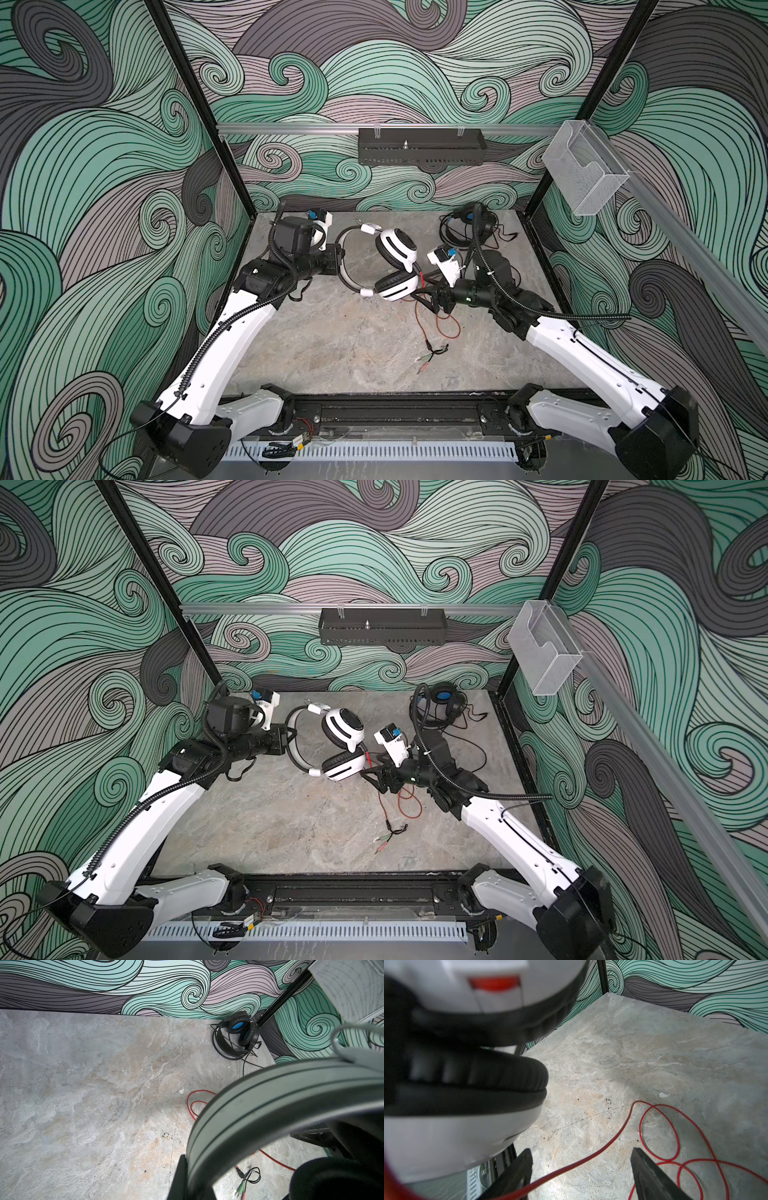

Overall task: Wrap the headphones
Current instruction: 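Lift the headset high with the left gripper while the right gripper pulls the cable up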

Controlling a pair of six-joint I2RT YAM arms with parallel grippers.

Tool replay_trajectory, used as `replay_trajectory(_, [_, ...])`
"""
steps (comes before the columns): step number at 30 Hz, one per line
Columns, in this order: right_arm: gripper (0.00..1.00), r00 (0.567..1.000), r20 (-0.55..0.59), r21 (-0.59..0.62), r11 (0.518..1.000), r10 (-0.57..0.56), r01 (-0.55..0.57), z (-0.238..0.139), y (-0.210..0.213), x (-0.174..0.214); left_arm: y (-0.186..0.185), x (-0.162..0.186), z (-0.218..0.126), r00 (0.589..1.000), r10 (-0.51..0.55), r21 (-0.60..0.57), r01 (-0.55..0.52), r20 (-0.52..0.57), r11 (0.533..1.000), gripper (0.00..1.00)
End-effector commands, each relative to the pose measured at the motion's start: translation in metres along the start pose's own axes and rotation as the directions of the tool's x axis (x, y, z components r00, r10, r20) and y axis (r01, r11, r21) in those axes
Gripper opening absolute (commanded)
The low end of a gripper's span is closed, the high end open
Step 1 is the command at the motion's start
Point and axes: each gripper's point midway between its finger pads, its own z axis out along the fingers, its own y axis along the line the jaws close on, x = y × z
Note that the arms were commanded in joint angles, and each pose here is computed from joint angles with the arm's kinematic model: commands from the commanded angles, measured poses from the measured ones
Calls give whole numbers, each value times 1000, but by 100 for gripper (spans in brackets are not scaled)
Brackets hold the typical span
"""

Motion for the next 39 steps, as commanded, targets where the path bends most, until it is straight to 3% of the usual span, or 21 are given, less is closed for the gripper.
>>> replay_trajectory(1, [77,997,66,-22,999,-41,43,-4,7,-28,-26,-27,-21,996,-61,112,54,62,992,0])
replay_trajectory(9, [83,985,158,-38,997,-62,69,4,7,-62,-39,-44,-30,986,-145,194,127,81,973,0])
replay_trajectory(22, [89,975,211,-61,995,-70,85,4,10,-54,-44,-76,-51,971,-210,237,177,119,955,0])
replay_trajectory(39, [65,987,159,-97,995,-23,39,22,4,-22,-36,-100,-70,946,-281,270,232,160,934,0])
